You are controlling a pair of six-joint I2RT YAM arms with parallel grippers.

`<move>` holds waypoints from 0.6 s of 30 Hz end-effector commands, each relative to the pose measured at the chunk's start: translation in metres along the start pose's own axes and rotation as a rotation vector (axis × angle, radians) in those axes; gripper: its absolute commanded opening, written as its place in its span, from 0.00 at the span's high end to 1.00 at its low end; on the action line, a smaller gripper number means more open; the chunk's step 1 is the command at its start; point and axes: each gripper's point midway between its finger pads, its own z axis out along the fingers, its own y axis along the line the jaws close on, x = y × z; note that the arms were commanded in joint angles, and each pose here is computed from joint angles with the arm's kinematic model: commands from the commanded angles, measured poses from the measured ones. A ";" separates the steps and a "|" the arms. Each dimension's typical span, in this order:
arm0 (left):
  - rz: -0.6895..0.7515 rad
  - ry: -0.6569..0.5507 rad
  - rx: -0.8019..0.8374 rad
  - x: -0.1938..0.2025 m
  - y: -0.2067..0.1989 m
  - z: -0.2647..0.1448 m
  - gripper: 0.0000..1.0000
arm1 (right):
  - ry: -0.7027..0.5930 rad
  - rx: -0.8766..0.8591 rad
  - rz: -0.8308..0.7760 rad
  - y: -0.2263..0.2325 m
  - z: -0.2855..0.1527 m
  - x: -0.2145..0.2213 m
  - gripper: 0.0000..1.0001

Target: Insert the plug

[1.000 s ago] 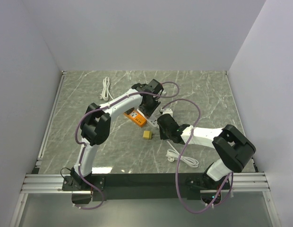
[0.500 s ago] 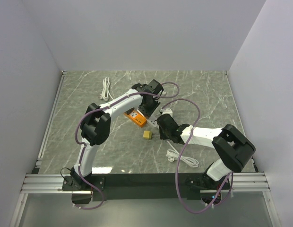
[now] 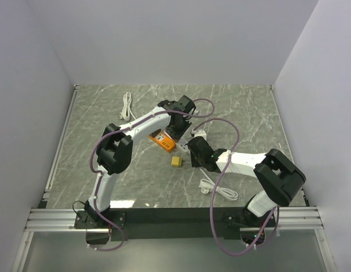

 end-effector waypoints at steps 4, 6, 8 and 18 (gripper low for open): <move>0.003 -0.018 0.012 -0.009 -0.001 -0.011 0.99 | 0.095 0.023 -0.034 -0.004 0.003 0.027 1.00; 0.004 -0.010 0.019 -0.009 -0.001 -0.007 0.99 | 0.097 0.023 -0.035 -0.004 0.003 0.027 1.00; 0.006 -0.015 0.020 -0.011 -0.001 -0.008 0.99 | 0.096 0.021 -0.034 -0.004 0.003 0.027 1.00; 0.003 -0.002 0.030 -0.007 0.001 -0.005 0.99 | 0.097 0.025 -0.036 -0.004 0.003 0.027 1.00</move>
